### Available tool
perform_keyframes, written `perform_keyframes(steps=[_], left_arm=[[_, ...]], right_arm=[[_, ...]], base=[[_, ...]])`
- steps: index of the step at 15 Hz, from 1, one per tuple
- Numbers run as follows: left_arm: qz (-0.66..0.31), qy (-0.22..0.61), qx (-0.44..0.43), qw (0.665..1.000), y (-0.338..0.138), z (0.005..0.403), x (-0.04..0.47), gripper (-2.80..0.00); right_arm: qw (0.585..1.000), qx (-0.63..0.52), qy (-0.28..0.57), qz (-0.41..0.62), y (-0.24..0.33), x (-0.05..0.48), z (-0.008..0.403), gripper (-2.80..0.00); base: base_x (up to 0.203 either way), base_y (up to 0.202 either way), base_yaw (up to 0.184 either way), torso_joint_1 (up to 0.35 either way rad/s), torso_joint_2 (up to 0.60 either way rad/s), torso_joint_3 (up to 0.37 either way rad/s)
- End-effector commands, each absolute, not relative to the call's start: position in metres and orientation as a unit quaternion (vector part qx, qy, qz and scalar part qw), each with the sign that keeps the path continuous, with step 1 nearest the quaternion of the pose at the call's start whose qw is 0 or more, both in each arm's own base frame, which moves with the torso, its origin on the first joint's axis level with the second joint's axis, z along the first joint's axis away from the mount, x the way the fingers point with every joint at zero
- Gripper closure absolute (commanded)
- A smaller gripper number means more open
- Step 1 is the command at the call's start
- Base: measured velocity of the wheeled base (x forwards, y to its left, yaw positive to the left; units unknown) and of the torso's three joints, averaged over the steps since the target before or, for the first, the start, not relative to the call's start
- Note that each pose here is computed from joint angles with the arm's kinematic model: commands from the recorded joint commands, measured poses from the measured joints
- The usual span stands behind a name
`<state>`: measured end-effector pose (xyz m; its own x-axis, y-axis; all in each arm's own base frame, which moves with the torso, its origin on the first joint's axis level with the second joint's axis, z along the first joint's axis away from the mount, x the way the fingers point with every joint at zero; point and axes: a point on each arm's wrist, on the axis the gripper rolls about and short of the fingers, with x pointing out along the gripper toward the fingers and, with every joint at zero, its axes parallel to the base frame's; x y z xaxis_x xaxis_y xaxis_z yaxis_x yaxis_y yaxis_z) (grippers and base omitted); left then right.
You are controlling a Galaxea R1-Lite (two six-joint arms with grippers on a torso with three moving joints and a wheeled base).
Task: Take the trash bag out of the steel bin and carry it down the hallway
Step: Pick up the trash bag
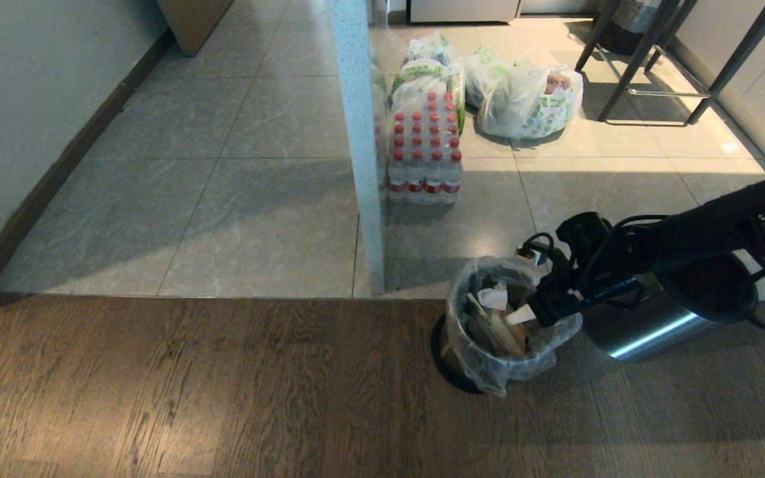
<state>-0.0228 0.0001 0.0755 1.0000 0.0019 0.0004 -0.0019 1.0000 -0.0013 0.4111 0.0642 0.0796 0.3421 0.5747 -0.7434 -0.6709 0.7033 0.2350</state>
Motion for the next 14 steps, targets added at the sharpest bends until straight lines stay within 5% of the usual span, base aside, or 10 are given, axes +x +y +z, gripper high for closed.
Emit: perform_keyframes(steps=[1,5,6,14], left_arm=[[0.001,0.001,-0.001,1.0,0.0,0.075,-0.023,0.0],[0.001,0.0,-0.001,1.0,0.0,0.075,-0.023,0.0],[0.001,0.0,-0.001,1.0,0.0,0.075,-0.023,0.0],[0.001,0.001,-0.001,1.0,0.0,0.075,-0.023,0.0]], right_arm=[[0.826,-0.056,0.413,0.38,0.065,0.408,0.092,0.0],[0.87,-0.086,0.358,0.328,0.044,0.426,0.103,0.0],[0.872,-0.084,0.361,0.321,0.04,0.429,0.1,-2.8],[0.891,-0.045,0.323,0.317,0.034,0.462,0.107,-2.8]], base=[[0.0,0.0,0.0,0.0,0.0,0.0],[0.0,0.0,0.0,0.0,0.0,0.0],[0.0,0.0,0.0,0.0,0.0,0.0],[0.0,0.0,0.0,0.0,0.0,0.0]])
